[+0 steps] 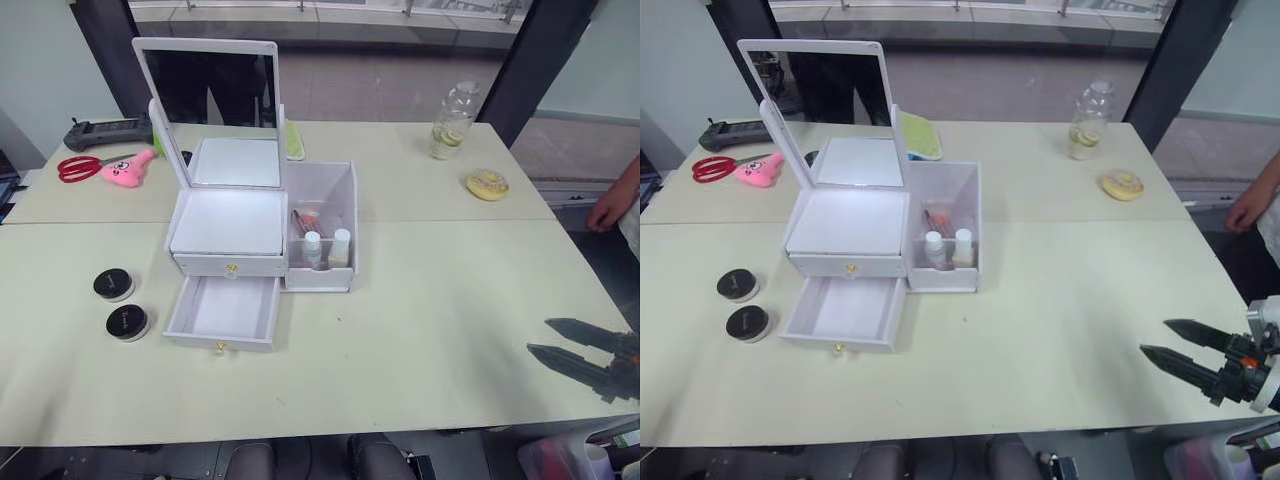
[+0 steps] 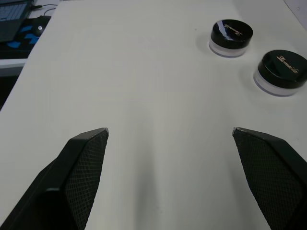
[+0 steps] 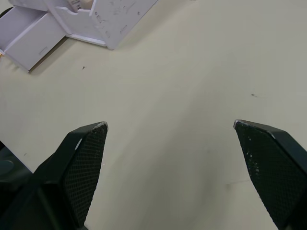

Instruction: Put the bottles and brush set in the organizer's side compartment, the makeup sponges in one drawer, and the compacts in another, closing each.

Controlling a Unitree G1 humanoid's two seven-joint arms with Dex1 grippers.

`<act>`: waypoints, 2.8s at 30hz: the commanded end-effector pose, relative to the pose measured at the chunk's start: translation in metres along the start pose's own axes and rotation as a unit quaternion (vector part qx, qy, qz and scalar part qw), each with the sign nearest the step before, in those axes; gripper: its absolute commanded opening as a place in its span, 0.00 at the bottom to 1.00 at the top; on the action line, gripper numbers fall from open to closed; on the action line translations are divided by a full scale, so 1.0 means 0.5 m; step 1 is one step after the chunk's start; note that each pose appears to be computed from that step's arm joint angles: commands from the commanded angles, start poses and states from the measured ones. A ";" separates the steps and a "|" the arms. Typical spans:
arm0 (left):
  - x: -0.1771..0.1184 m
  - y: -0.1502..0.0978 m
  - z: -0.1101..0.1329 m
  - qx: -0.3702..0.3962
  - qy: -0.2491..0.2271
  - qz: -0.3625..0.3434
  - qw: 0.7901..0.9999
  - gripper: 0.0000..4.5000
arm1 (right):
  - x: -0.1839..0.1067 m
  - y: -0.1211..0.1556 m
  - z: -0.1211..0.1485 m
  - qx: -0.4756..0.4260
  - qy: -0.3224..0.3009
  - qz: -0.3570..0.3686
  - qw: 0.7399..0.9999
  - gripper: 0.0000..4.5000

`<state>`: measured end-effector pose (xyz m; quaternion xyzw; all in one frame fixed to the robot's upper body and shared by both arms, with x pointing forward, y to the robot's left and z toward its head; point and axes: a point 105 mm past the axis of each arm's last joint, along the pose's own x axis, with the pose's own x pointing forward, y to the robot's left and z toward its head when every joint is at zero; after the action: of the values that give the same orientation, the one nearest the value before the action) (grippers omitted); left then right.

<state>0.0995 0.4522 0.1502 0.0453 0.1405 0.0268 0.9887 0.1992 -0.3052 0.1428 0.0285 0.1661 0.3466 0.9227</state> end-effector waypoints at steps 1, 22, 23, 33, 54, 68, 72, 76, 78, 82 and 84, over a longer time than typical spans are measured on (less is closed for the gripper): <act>0.022 -0.001 0.027 0.008 -0.011 -0.018 1.000 0.99 | 0.007 0.019 0.029 -0.023 -0.024 0.004 0.999 1.00; 0.216 -0.251 -0.006 -0.045 -0.086 -0.050 0.994 0.99 | 0.316 0.286 0.197 -0.178 -0.096 0.271 0.941 1.00; 0.229 -0.256 -0.008 -0.035 -0.082 -0.052 0.995 0.99 | 0.318 0.288 0.201 -0.182 -0.097 0.274 0.939 1.00; 0.324 -0.283 -0.032 -0.019 -0.059 -0.058 0.996 0.99 | 0.320 0.306 0.205 -0.187 -0.104 0.275 0.937 1.00; 0.260 -0.289 0.055 -0.005 -0.123 -0.116 0.986 0.65 | 0.323 0.302 0.186 -0.170 -0.091 0.263 0.945 1.00; 0.274 -0.420 0.149 0.046 -0.095 -0.357 0.928 0.65 | 0.325 0.297 0.169 -0.161 -0.089 0.234 0.955 1.00; 0.277 -0.442 0.137 0.041 -0.083 -0.385 0.918 0.65 | 0.321 0.297 0.168 -0.160 -0.091 0.222 0.957 1.00; 0.281 -0.459 0.119 0.039 -0.071 -0.398 0.914 0.65 | 0.314 0.297 0.165 -0.158 -0.092 0.210 0.960 1.00; 0.283 -0.459 0.114 0.040 -0.069 -0.398 0.914 0.65 | 0.312 0.296 0.165 -0.158 -0.092 0.206 0.961 1.00; 0.287 -0.459 0.111 0.042 -0.068 -0.395 0.915 0.65 | 0.310 0.296 0.165 -0.157 -0.091 0.203 0.962 1.00; 0.289 -0.457 0.110 0.043 -0.068 -0.391 0.917 0.65 | 0.310 0.296 0.165 -0.157 -0.091 0.203 0.962 1.00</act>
<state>0.2610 0.2295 0.1359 0.0214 0.0931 -0.3730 0.9229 0.2469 -0.0870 0.1915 -0.0446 0.0332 0.5405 0.8395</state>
